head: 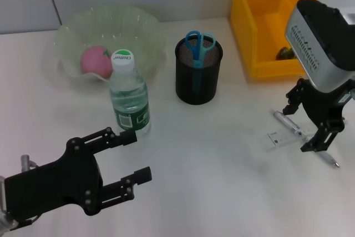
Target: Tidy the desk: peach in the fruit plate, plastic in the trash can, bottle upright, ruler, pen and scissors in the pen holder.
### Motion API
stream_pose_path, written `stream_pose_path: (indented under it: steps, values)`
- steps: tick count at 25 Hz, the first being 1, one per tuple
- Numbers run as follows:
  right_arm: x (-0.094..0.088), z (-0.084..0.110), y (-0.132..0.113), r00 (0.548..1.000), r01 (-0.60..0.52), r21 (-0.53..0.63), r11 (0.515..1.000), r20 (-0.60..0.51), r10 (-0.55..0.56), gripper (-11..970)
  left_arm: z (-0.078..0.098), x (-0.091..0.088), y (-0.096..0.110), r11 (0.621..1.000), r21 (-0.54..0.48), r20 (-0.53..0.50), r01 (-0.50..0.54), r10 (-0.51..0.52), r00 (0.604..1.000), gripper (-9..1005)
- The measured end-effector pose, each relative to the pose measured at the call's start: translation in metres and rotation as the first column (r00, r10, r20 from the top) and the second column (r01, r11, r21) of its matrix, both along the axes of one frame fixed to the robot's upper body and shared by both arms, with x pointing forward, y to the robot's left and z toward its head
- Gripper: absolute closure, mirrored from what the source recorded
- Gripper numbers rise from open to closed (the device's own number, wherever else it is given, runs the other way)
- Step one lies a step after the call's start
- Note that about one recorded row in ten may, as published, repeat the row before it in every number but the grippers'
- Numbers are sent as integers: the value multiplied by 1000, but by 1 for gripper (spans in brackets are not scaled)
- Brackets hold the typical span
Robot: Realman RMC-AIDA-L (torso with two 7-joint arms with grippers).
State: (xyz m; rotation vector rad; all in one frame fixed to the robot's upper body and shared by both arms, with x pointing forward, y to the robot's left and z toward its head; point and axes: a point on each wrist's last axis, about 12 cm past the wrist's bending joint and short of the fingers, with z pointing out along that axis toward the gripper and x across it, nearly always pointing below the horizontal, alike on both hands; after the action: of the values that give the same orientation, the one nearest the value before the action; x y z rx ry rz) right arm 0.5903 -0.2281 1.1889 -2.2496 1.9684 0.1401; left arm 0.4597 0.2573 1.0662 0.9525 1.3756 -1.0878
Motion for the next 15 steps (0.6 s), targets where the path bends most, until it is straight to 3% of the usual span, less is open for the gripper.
stream_pose_path:
  steps: [15]
  values:
    - [3, -8, 1, 1000, -13, -10, 1000, -24, 13, 125, -5, 6, -3, 993, 112, -4, 38, -38, 999, 302]
